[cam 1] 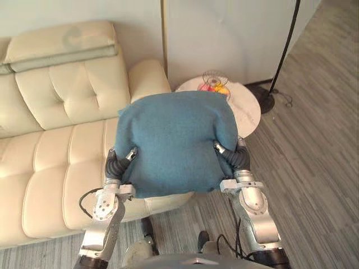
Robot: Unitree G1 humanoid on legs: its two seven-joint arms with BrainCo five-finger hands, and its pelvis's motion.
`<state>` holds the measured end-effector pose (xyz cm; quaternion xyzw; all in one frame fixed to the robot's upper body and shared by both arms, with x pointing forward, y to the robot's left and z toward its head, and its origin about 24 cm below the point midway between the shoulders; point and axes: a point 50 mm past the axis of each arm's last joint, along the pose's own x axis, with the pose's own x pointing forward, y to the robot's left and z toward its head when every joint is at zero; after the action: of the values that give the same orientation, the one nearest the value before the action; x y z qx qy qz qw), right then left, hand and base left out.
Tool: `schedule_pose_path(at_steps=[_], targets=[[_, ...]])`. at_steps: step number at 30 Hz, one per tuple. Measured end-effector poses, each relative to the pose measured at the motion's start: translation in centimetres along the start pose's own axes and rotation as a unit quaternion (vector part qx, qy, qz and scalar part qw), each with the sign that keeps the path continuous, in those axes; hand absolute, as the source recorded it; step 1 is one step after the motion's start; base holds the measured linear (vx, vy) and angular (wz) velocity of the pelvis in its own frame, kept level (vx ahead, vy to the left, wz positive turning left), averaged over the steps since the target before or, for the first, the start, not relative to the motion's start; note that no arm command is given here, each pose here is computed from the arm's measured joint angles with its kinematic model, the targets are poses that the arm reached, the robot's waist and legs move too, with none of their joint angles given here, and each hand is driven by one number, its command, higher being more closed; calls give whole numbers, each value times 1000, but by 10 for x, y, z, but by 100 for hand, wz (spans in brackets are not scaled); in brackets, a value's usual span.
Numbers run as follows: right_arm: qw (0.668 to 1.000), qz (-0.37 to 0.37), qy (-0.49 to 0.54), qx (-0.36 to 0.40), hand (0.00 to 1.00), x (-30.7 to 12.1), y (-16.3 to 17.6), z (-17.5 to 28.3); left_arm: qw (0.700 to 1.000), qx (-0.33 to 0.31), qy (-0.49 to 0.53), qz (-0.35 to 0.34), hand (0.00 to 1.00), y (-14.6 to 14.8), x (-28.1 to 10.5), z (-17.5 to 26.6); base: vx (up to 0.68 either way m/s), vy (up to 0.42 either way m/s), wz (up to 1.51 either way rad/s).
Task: Pick up cushions and gather them together orderly.
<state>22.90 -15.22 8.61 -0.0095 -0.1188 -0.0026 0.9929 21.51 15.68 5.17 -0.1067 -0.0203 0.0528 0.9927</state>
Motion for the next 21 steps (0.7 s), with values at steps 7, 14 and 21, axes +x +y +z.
schedule_pose_path(at_steps=[7, 14, 21], targets=[[1000, 7, -25, 4, 100, -1, 3, 8, 1000, -16, -11, 7, 100, -1, -6, 2, -22, 10, 19], [999, -11, -45, -21, 100, 8, -5, 14, 999, -38, -23, -4, 100, -9, -1, 8, -99, 17, 65], [996, -74, -45, -28, 100, 6, -26, 15, 997, -60, -25, -49, 100, -32, 17, 5, -35, 226, 72]])
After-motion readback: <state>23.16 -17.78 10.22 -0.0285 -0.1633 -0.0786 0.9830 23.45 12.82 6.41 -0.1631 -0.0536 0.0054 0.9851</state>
